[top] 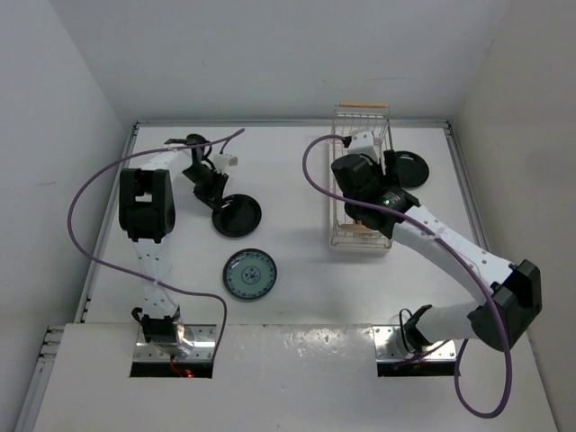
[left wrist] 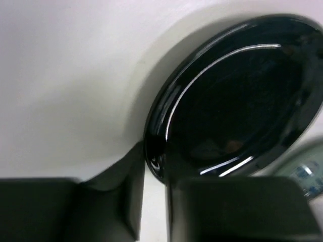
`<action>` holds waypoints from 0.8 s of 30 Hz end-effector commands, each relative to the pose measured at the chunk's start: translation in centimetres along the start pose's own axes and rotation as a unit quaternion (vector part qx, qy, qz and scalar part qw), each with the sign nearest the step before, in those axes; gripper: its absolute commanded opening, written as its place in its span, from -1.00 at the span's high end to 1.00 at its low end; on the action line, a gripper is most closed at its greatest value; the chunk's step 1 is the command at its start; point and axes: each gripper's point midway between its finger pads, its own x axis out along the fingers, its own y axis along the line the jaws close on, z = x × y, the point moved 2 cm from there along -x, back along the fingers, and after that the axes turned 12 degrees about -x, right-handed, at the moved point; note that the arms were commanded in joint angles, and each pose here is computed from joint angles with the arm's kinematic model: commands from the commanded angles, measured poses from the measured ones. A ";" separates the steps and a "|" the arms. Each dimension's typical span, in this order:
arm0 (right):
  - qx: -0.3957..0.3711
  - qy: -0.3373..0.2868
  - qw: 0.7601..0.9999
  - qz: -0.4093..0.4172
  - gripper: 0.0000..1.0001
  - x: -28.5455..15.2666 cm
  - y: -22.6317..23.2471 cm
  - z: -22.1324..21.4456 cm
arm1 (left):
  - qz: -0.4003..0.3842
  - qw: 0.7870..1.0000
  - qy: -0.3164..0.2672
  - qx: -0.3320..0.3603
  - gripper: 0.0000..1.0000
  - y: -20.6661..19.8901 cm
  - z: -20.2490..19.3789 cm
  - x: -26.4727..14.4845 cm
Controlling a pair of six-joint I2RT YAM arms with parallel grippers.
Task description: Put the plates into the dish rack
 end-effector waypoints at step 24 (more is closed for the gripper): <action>0.131 -0.144 0.803 0.563 -0.74 -2.9 19.0 9.8 | -0.280 0.923 -0.153 0.215 1.00 -16.2 3.5 -15.5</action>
